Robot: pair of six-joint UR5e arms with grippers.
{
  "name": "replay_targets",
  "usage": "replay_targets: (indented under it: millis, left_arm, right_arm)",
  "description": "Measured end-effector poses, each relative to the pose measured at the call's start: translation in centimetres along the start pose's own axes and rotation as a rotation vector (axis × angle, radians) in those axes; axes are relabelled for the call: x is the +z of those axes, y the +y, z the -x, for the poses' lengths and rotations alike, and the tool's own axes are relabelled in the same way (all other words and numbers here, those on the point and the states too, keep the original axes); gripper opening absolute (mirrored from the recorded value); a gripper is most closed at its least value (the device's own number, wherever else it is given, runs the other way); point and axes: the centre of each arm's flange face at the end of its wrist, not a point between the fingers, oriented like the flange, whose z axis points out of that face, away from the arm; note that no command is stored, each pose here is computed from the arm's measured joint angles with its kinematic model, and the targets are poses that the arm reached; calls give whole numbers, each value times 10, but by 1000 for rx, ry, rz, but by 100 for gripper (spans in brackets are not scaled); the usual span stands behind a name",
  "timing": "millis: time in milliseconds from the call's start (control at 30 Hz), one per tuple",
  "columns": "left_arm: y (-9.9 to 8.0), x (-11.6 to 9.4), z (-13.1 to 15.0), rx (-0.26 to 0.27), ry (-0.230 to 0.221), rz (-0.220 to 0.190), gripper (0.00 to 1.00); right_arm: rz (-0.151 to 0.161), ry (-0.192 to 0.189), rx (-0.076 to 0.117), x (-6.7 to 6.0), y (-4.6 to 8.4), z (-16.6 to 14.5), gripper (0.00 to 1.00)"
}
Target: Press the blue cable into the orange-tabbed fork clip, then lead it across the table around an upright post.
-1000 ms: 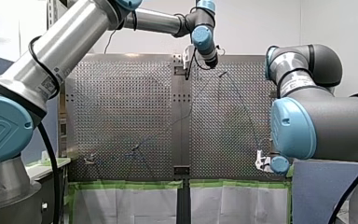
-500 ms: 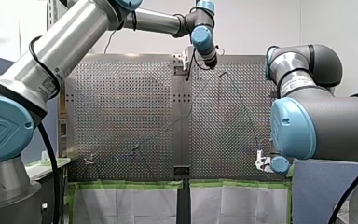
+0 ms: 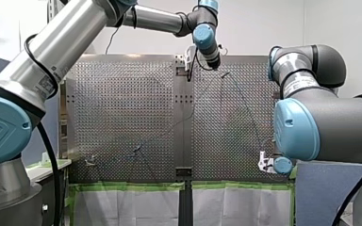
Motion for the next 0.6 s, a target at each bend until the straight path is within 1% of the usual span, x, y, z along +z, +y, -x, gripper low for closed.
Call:
replay_targets:
  millis: [100,233,333,533,600]
  left_arm:
    - [-2,-8,5,-28,-15,-27,100]
    - [-5,-21,15,-82,-42,-78,100]
    - [-5,-30,22,-123,-63,-106,100]
    - [5,-45,39,-210,-116,-119,100]
    - [9,-49,44,-230,-134,-122,100]
  right_arm:
    - [1,-4,-1,0,0,0,0]
    - [1,-5,-3,0,1,0,0]
    - [1,-4,-4,0,1,0,0]
    - [1,-5,-6,0,0,0,0]
    - [1,-8,-7,-1,1,1,0]
